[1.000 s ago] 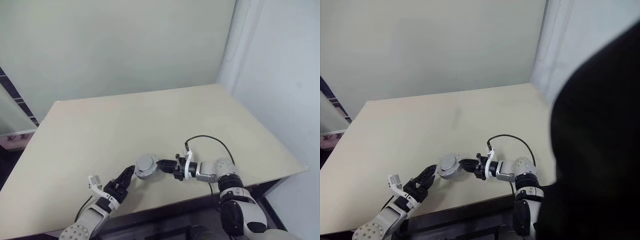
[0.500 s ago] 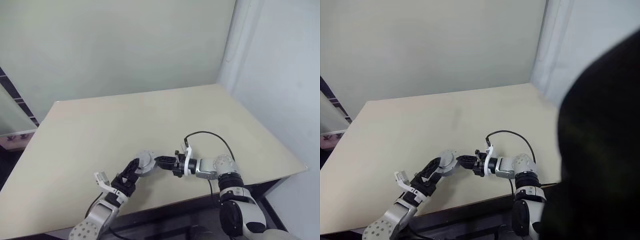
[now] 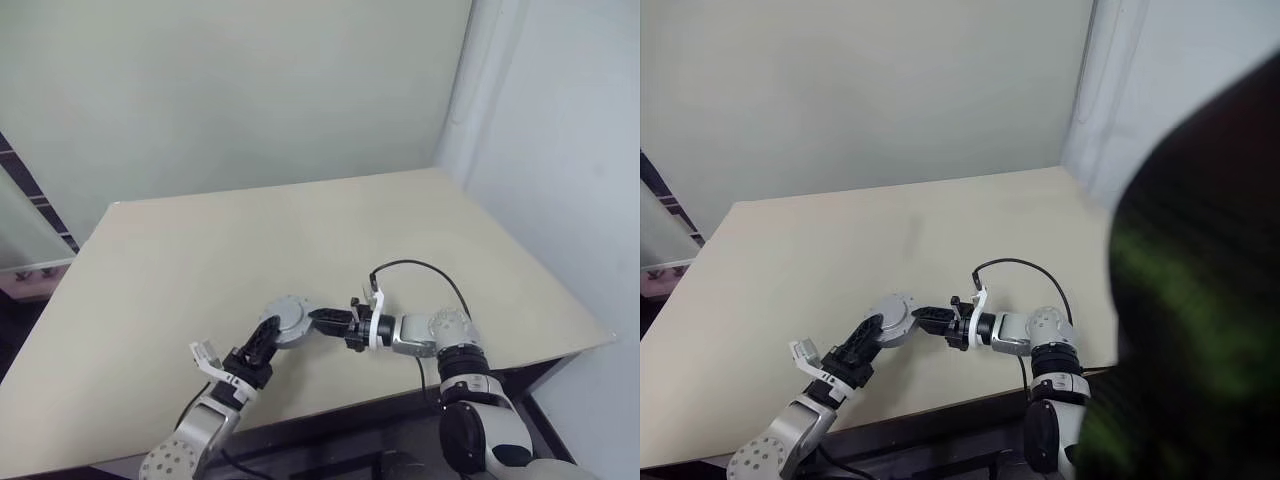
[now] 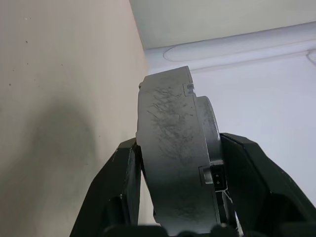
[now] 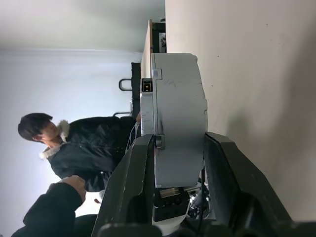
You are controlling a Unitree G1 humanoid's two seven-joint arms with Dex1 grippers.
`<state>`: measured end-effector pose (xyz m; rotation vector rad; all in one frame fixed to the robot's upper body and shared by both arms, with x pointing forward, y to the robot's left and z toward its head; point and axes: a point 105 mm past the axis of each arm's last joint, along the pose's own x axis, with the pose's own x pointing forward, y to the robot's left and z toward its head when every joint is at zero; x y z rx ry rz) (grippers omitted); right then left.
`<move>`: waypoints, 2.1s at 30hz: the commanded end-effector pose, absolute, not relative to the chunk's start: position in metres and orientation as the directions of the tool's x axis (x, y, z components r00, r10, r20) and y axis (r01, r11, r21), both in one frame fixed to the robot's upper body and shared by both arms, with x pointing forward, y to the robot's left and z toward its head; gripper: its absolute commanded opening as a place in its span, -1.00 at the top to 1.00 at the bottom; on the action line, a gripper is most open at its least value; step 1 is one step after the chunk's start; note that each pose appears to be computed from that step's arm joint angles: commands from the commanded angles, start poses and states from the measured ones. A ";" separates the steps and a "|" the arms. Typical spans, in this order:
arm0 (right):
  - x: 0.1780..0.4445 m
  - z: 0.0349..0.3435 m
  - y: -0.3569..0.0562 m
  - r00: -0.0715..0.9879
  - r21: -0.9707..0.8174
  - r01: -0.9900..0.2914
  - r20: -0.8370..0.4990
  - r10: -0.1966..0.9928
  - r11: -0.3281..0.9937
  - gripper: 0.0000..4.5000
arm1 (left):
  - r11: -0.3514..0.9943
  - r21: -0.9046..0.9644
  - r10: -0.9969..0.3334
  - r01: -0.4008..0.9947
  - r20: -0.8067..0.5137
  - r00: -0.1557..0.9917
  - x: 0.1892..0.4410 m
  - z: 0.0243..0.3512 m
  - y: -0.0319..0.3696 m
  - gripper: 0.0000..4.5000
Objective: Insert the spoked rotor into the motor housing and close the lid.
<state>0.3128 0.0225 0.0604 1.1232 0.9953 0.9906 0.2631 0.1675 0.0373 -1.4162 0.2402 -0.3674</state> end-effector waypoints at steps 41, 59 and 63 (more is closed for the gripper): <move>0.314 0.064 0.030 0.392 -0.032 -0.920 -0.126 0.911 0.391 -1.00 | 0.815 -0.580 0.050 0.003 0.076 0.996 0.303 0.060 0.275 0.13; 0.314 0.061 0.032 0.381 -0.077 -0.925 -0.149 0.913 0.373 -1.00 | 0.839 -0.457 0.274 -0.295 -0.113 0.955 0.289 0.023 0.321 -0.59; 0.314 0.060 0.032 0.379 -0.077 -0.925 -0.154 0.912 0.372 -1.00 | 0.842 -0.422 0.307 -0.337 -0.139 0.942 0.281 0.017 0.327 -0.99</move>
